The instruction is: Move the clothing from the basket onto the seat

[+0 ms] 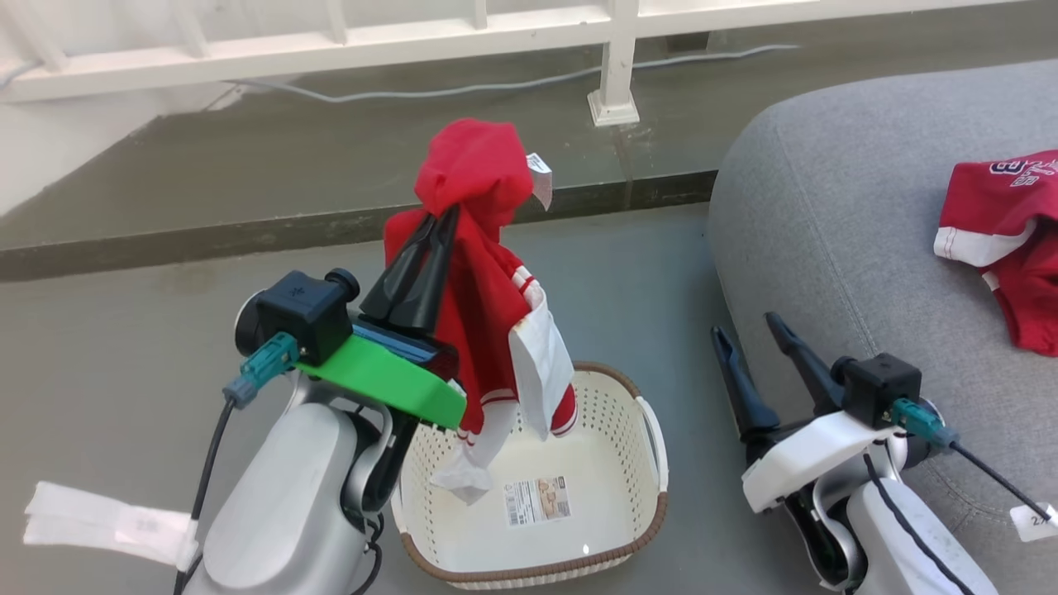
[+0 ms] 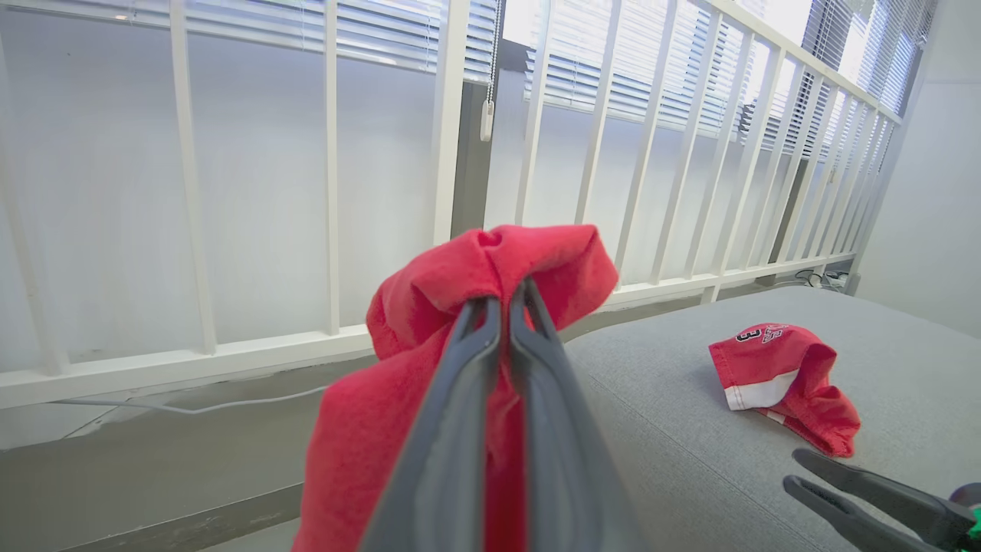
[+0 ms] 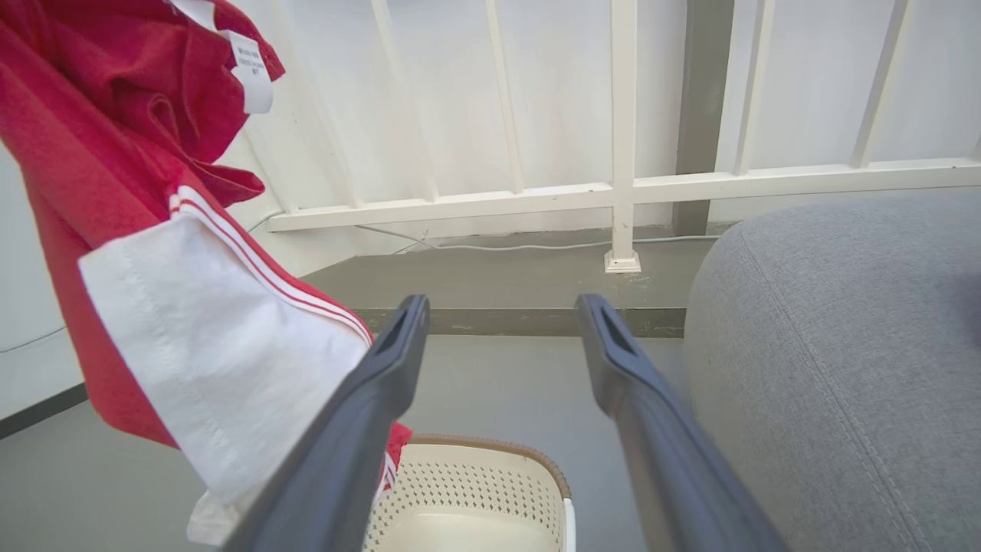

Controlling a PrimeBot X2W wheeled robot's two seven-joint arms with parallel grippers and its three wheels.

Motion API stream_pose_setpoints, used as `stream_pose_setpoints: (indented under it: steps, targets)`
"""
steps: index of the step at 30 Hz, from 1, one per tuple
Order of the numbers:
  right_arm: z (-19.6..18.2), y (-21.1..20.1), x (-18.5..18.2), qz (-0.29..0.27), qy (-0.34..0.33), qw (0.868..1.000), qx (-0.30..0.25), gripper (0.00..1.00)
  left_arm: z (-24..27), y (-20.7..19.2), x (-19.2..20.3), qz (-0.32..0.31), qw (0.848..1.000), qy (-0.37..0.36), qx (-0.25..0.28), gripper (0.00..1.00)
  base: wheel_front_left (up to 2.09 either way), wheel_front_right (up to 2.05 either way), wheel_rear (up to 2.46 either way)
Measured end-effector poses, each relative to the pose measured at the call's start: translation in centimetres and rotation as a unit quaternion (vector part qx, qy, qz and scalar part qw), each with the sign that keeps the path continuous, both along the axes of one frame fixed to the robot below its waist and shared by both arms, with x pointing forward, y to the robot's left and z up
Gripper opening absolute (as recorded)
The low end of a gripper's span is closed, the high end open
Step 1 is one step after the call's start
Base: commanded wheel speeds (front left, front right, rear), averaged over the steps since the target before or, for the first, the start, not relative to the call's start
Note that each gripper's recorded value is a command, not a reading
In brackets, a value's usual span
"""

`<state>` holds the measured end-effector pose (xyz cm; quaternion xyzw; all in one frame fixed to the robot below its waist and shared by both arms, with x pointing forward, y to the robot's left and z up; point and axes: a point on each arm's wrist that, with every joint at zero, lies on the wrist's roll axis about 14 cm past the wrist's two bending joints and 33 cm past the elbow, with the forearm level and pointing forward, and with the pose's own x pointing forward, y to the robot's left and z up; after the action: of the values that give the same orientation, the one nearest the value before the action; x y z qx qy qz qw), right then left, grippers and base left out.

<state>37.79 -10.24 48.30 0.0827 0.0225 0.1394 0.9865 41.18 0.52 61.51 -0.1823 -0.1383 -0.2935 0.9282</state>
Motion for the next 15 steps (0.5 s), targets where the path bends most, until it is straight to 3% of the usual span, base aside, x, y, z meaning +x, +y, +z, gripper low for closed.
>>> stream_pose_setpoints:
  steps: [7, 15]
  targets:
    - [0.7, 1.0, -0.6, 0.011, -0.006, 1.0, 0.005, 1.0, 3.4, -0.8, -2.1, -0.02, 0.998, -0.05, -0.021, 0.0, 0.0, 0.0, 0.0]
    - [0.7, 0.9, -1.9, 0.009, -0.002, 1.0, 0.012, 1.0, 3.7, -1.8, -4.7, -0.043, 0.997, -0.06, -0.029, 0.0, 0.0, 0.0, 0.0]
